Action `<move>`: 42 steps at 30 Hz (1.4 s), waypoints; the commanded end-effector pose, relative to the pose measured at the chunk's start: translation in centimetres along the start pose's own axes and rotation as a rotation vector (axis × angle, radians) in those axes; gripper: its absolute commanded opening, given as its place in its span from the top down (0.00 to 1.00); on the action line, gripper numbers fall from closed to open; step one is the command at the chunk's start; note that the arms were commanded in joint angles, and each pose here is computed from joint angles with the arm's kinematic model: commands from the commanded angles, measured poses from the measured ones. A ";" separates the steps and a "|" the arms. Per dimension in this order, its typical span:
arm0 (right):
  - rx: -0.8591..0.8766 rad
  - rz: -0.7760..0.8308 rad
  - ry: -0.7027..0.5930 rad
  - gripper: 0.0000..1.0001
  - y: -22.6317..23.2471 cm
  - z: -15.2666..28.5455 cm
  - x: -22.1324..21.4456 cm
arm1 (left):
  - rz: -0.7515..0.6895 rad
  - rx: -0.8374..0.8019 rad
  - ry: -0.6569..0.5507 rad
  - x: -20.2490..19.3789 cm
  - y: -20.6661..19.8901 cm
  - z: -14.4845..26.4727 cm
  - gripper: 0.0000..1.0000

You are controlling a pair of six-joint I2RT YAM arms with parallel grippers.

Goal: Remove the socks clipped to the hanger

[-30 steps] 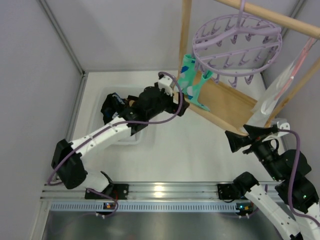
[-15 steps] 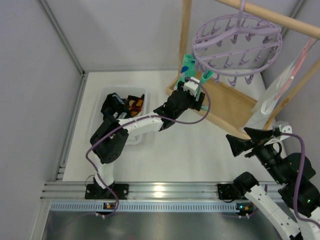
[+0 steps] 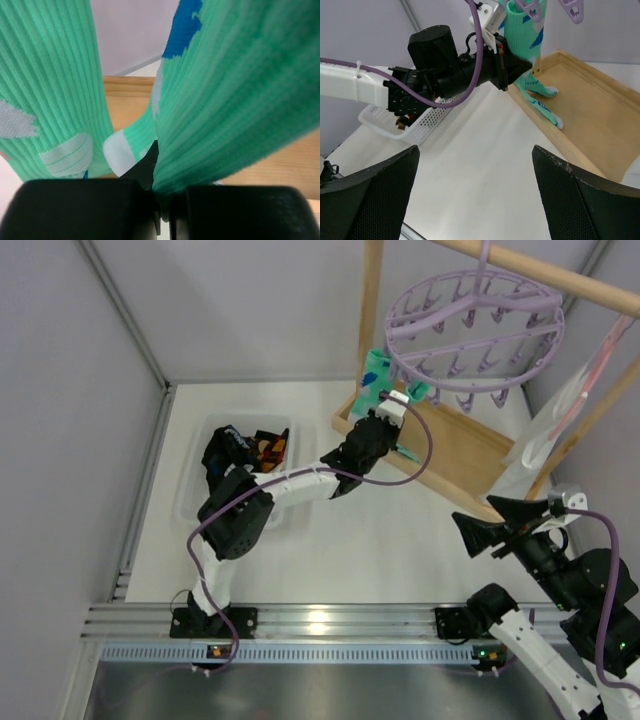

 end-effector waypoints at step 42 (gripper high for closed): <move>-0.313 0.077 0.185 0.29 -0.6 -14.6 10.1 | 0.137 -0.034 0.065 0.7 -14.6 12.9 1.00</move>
Point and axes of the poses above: each gripper's point midway between its finger pads, its own z axis back along the fingers, its own y axis along the line the jaws close on, x = y × z, the point moved 5 cm from there along z, back along the fingers, and after that the axes turned 3 degrees about z, right-handed, at the moved point
